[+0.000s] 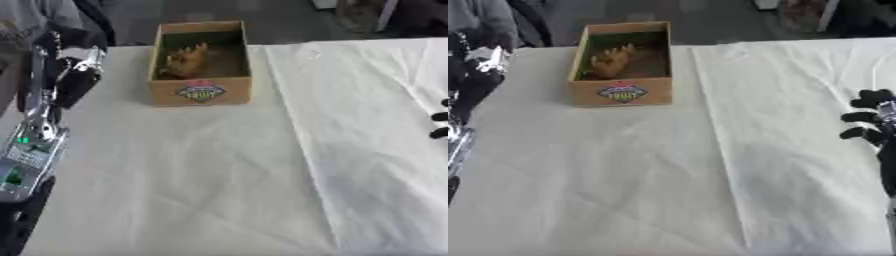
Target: Pick up objects on the table and place them in the box.
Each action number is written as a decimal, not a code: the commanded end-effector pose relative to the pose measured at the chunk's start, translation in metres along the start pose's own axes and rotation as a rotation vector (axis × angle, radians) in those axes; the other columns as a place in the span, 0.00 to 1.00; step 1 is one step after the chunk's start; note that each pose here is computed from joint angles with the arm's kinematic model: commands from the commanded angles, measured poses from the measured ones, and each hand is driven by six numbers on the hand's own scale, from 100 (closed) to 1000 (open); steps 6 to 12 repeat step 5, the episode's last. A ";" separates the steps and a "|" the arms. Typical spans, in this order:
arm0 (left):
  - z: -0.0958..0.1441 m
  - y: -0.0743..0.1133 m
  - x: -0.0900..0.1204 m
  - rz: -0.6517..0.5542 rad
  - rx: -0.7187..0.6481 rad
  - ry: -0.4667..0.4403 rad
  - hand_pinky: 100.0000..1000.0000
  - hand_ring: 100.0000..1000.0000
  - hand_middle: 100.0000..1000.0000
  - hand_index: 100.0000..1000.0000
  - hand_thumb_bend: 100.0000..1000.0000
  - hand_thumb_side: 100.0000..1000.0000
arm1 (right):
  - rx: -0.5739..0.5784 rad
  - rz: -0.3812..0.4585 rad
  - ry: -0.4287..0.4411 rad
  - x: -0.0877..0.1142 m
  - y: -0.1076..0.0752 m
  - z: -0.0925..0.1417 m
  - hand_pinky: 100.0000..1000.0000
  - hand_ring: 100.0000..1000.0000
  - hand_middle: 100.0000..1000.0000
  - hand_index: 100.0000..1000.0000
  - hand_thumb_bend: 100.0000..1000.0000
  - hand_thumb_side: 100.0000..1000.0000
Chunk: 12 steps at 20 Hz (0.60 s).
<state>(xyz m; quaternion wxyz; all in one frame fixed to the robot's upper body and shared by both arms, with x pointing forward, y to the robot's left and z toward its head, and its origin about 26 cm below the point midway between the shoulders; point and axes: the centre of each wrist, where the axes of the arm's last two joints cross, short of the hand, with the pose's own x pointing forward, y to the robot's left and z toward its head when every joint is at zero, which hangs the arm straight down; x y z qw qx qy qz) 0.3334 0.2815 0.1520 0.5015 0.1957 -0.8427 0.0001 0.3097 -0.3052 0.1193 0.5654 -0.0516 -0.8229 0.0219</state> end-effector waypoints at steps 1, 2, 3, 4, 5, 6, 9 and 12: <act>0.003 0.000 0.006 0.049 0.032 -0.038 0.49 0.75 0.46 0.60 0.26 0.36 | 0.000 0.002 -0.039 0.010 -0.002 -0.004 0.40 0.57 0.60 0.72 0.00 0.65; 0.007 -0.001 0.003 0.058 0.034 -0.035 0.48 0.74 0.46 0.60 0.26 0.36 | 0.000 0.002 -0.040 0.011 -0.002 -0.004 0.40 0.57 0.60 0.72 0.00 0.65; 0.010 -0.001 0.001 0.067 0.038 -0.030 0.48 0.74 0.45 0.60 0.26 0.37 | 0.000 0.001 -0.041 0.011 -0.002 -0.005 0.40 0.57 0.60 0.72 0.00 0.65; 0.013 -0.002 -0.002 0.076 0.044 -0.023 0.48 0.74 0.45 0.60 0.26 0.38 | 0.001 0.001 -0.043 0.011 -0.002 -0.005 0.40 0.57 0.60 0.72 0.00 0.65; 0.016 -0.003 -0.005 0.085 0.050 -0.016 0.48 0.73 0.45 0.59 0.26 0.38 | 0.001 0.001 -0.044 0.012 -0.002 -0.005 0.40 0.57 0.60 0.72 0.00 0.65; 0.016 -0.003 -0.005 0.085 0.050 -0.016 0.48 0.73 0.45 0.59 0.26 0.38 | 0.001 0.001 -0.044 0.012 -0.002 -0.005 0.40 0.57 0.60 0.72 0.00 0.65; 0.016 -0.003 -0.005 0.085 0.050 -0.016 0.48 0.73 0.45 0.59 0.26 0.38 | 0.001 0.001 -0.044 0.012 -0.002 -0.005 0.40 0.57 0.60 0.72 0.00 0.65; 0.016 -0.003 -0.005 0.085 0.050 -0.016 0.48 0.73 0.45 0.59 0.26 0.38 | 0.001 0.001 -0.044 0.012 -0.002 -0.005 0.40 0.57 0.60 0.72 0.00 0.65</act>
